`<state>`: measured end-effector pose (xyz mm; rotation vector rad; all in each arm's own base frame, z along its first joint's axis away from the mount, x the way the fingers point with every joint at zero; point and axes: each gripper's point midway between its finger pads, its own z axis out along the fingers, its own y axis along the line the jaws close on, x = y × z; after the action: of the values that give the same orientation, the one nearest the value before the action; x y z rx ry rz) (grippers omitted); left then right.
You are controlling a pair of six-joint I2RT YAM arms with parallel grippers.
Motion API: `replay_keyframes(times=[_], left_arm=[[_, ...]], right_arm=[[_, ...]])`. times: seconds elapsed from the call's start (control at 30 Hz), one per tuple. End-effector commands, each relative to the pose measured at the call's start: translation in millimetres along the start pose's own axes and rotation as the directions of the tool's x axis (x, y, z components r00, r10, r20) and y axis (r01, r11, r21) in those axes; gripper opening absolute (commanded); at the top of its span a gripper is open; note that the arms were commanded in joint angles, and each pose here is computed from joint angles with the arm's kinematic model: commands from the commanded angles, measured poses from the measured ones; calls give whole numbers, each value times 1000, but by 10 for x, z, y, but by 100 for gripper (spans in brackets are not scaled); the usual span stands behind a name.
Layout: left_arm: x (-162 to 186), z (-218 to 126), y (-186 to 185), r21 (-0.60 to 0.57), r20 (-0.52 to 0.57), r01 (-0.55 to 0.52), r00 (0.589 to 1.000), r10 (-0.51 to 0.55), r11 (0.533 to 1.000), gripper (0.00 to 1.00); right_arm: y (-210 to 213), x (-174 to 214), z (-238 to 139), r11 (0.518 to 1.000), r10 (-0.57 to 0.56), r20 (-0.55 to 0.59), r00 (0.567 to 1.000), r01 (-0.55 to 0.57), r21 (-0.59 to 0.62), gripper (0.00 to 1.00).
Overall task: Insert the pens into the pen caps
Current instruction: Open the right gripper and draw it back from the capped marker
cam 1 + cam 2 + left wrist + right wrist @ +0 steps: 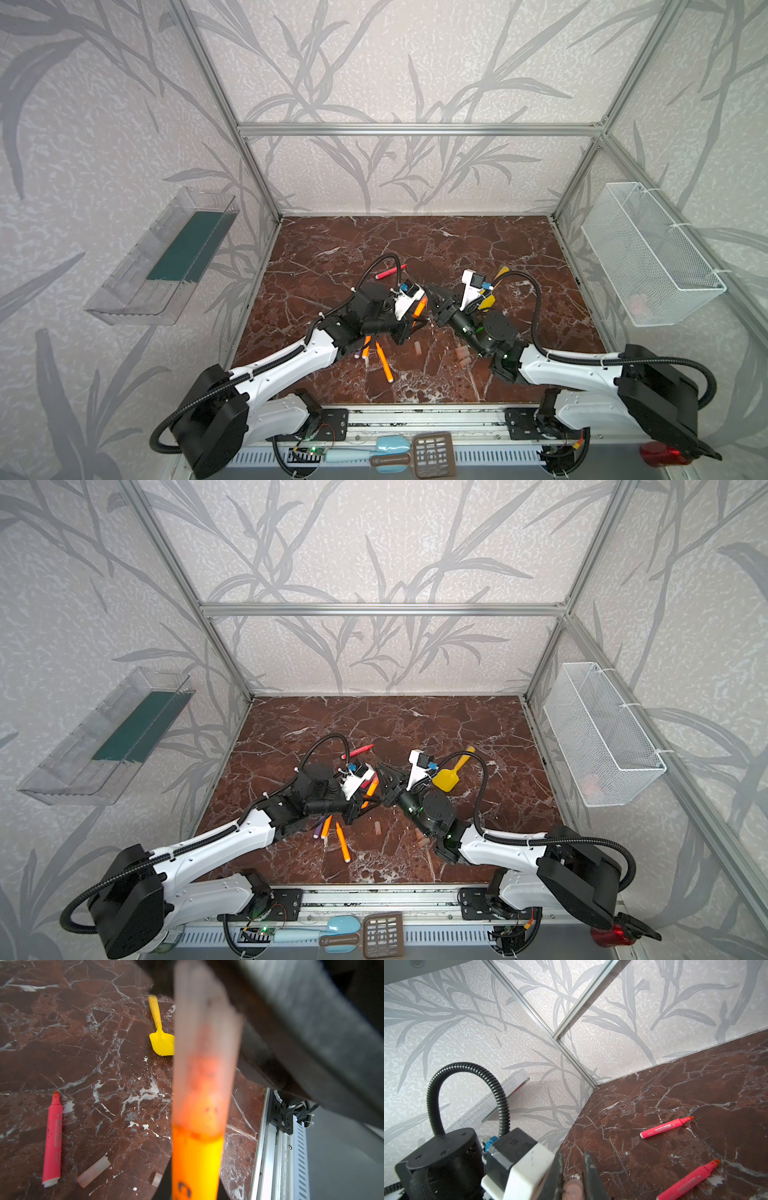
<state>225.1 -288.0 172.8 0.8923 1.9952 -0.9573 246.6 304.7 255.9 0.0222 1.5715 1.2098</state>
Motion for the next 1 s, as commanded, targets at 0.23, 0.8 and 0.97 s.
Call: replay_keyframes(times=[0.23,0.8,0.97], left_arm=[[-1342,-731,973,-425,505,212,863,36,880,0],[-871,-470,898,-373,387,107,921,50,921,0],[-507,-480,1249,-504,348,197,937,-11,841,0]], right_arm=[[-94,1313,-498,996,69,-442,895,-36,82,0],[49,260,-343,918,-349,-251,903,383,102,71],[-30,-249,-464,855,-451,-179,875,481,196,89]])
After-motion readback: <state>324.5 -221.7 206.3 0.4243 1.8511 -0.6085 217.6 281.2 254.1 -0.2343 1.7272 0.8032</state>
